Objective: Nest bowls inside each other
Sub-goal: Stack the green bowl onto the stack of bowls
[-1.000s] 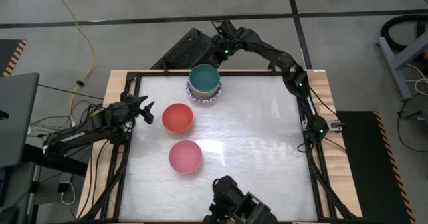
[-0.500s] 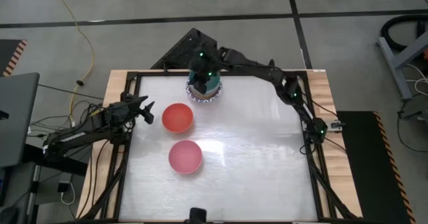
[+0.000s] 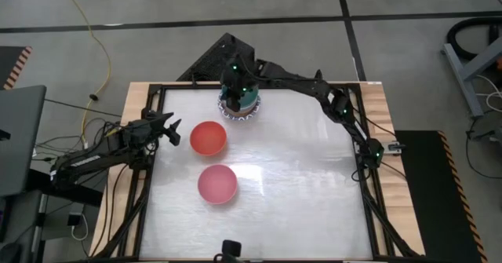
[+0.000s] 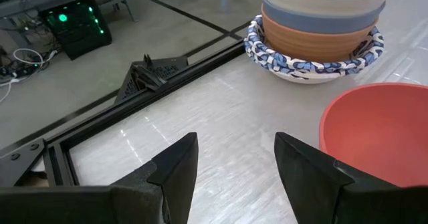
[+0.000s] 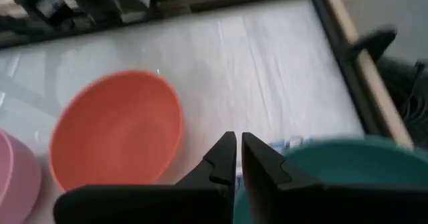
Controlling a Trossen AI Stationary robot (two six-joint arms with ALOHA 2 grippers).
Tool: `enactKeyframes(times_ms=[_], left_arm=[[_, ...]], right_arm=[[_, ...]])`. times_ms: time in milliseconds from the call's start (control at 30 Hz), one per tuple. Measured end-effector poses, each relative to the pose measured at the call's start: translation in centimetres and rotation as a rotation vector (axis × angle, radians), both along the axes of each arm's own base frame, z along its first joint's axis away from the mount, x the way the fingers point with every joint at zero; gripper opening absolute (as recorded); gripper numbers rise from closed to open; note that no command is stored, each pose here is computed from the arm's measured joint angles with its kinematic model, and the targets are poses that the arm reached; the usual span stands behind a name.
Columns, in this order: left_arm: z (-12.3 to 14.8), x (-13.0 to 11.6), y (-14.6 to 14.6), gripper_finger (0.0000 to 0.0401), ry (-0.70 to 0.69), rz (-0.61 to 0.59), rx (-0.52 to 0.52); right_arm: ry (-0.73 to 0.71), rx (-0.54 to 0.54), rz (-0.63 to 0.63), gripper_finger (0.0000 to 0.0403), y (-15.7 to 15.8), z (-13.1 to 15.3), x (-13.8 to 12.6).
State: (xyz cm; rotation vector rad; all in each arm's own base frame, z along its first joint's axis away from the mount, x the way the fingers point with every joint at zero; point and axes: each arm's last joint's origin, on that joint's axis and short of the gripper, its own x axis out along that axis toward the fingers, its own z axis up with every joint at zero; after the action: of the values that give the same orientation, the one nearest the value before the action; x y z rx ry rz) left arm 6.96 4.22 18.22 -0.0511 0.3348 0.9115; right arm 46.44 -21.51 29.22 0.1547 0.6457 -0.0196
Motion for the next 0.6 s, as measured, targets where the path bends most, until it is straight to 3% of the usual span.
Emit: enactKeyframes(times_ms=[600], left_arm=[[0.0,0.0,0.0,0.019,0.0,0.0,0.0]], right_arm=[[0.006,0.015,-0.036,0.0046,-1.7,-2.2,-0.6]])
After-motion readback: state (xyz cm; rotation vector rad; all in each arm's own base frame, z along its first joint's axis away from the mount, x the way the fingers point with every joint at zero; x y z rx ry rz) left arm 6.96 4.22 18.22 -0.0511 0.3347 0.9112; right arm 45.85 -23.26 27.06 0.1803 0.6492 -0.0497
